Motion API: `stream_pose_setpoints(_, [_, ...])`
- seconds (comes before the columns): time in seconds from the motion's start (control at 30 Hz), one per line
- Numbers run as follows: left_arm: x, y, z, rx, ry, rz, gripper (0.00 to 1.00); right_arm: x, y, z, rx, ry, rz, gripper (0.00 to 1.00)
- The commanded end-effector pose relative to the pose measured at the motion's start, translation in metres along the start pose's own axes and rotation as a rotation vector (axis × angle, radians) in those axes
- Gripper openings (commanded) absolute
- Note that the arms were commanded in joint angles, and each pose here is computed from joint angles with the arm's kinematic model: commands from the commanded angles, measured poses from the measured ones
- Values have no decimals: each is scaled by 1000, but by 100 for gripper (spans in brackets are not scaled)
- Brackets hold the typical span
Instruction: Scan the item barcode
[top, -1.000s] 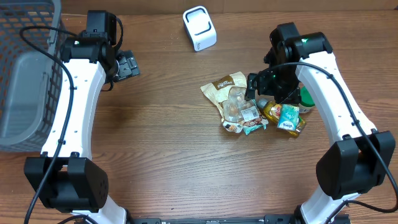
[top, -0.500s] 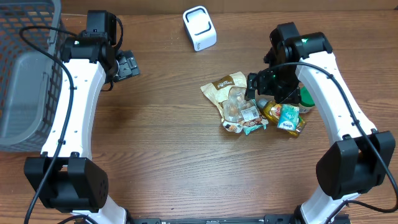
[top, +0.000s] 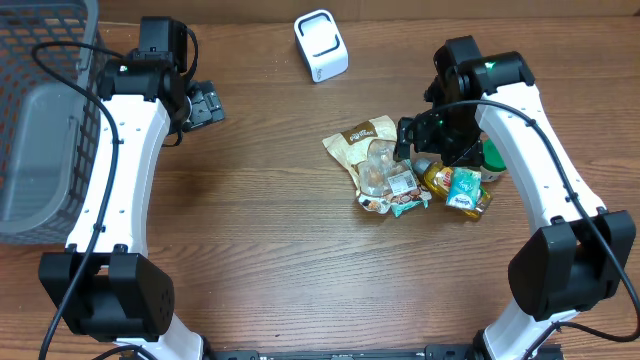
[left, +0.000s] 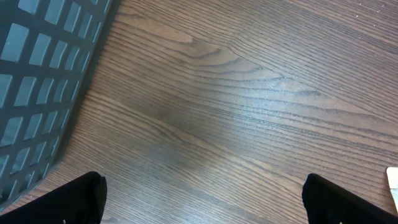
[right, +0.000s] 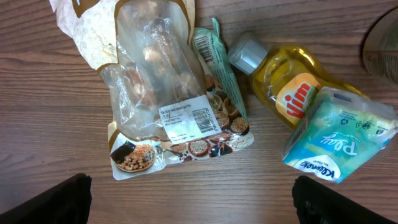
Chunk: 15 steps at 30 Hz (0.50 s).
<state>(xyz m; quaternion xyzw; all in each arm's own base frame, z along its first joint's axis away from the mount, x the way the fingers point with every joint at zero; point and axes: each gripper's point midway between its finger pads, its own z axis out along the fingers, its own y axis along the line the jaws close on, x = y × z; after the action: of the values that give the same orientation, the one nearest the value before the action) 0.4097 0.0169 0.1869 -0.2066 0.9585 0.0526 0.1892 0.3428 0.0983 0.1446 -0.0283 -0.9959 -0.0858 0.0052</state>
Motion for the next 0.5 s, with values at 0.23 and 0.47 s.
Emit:
stream_pose_setpoints(0.23, [-3,-4,-8,16,-19,10,100,1,3,-24,-19,-72,-9,100])
stream_pose_setpoints(0.47, [-3,-4,-8,16,-19,10,100,8,7,-54,-43,-161,-25,100])
